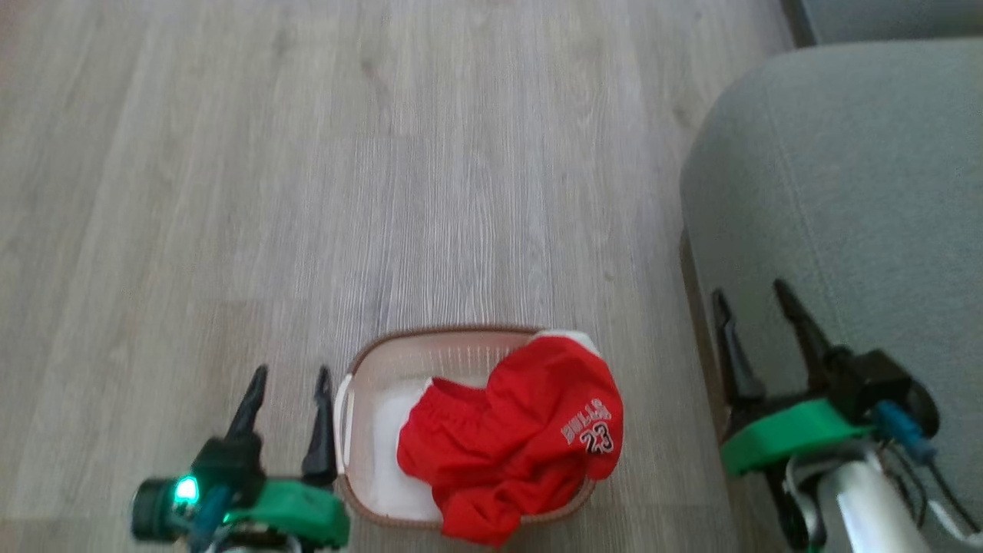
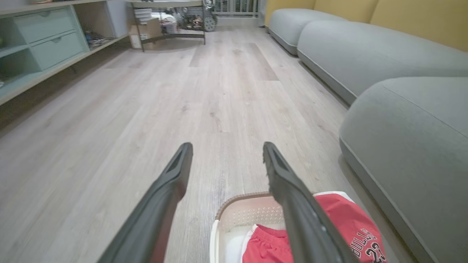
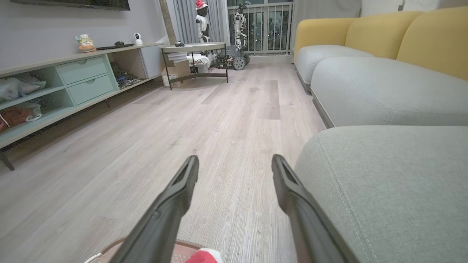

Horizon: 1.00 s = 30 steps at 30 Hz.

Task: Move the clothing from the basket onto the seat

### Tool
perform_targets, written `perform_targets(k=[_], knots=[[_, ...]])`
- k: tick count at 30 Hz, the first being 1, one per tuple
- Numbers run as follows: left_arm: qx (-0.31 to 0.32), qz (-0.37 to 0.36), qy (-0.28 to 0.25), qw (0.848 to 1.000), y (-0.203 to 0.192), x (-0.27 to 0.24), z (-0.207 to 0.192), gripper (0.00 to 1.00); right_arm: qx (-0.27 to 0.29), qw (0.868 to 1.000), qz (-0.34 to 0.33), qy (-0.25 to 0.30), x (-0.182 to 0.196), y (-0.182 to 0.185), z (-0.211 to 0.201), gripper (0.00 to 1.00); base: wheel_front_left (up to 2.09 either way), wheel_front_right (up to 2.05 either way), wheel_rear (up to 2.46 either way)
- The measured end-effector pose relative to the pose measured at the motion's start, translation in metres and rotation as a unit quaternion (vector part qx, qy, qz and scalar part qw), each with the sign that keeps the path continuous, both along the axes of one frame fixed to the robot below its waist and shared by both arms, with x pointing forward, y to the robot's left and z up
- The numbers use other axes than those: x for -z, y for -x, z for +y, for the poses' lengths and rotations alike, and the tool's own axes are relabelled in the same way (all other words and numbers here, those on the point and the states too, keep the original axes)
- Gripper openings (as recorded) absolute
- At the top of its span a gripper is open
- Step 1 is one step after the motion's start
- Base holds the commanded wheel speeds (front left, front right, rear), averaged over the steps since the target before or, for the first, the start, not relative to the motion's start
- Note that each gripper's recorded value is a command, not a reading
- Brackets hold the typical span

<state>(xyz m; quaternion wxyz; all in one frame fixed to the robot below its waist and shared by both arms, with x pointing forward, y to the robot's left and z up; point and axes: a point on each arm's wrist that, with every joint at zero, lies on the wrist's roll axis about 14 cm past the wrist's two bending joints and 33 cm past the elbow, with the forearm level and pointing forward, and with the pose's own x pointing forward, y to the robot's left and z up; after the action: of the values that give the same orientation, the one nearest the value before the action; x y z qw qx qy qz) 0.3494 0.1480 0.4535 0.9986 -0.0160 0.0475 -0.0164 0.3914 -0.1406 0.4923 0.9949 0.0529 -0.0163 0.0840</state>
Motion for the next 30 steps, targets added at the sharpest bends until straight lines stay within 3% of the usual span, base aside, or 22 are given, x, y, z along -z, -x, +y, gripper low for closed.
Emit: perform_targets(k=[11,20,30], knots=[[0.131,0.092,-0.013,0.987,-0.057,0.070,-0.065,1.00,0.052,0.998,-0.017,0.027,0.004,-0.060,-0.036,1.00,0.00,0.00,0.00],[0.261,0.191,-0.019,0.946,-0.071,0.150,-0.129,1.00,0.087,0.995,-0.002,0.056,0.036,-0.096,-0.064,1.00,0.00,0.00,0.00],[0.330,0.264,-0.031,0.906,-0.076,0.218,-0.160,1.00,0.089,0.994,-0.001,0.064,0.059,-0.123,-0.070,1.00,0.00,0.00,0.00]])
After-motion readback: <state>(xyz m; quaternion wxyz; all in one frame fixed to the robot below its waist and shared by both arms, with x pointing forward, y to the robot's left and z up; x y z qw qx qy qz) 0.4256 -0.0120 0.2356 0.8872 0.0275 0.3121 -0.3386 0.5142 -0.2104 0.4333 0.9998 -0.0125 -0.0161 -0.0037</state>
